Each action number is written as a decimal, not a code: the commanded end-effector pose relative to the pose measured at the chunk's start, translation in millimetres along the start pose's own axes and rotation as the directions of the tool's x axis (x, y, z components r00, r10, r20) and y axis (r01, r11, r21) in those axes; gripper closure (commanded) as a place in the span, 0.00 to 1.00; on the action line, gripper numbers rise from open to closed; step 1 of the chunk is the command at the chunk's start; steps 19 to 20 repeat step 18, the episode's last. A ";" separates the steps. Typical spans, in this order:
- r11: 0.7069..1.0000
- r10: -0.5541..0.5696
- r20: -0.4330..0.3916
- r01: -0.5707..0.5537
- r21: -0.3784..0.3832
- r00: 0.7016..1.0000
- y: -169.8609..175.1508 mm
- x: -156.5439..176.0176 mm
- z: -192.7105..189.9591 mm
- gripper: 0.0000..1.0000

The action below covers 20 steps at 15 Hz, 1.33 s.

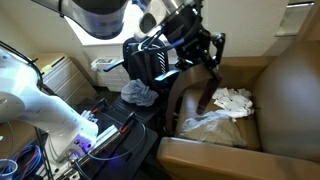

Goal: Pick up the belt from the armchair and move it to the couch

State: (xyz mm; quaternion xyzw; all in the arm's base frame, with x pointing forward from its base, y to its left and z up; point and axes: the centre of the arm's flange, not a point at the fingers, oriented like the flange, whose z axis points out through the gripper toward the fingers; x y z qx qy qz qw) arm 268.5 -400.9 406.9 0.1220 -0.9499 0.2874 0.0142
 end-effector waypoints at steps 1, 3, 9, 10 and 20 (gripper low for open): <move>0.999 0.049 -0.007 -0.049 0.015 0.999 -15.3 16.1 9.1 0.70; 0.998 0.062 -0.027 -0.062 0.019 0.998 -22.1 27.5 19.7 0.89; 0.999 0.043 0.028 -0.043 -0.018 0.999 -20.9 18.5 5.0 0.44; 0.996 0.067 0.080 -0.061 -0.070 0.995 -29.2 19.1 -1.8 0.38; 0.988 -0.008 0.378 0.066 -0.140 0.926 -43.4 -61.2 -100.7 0.07</move>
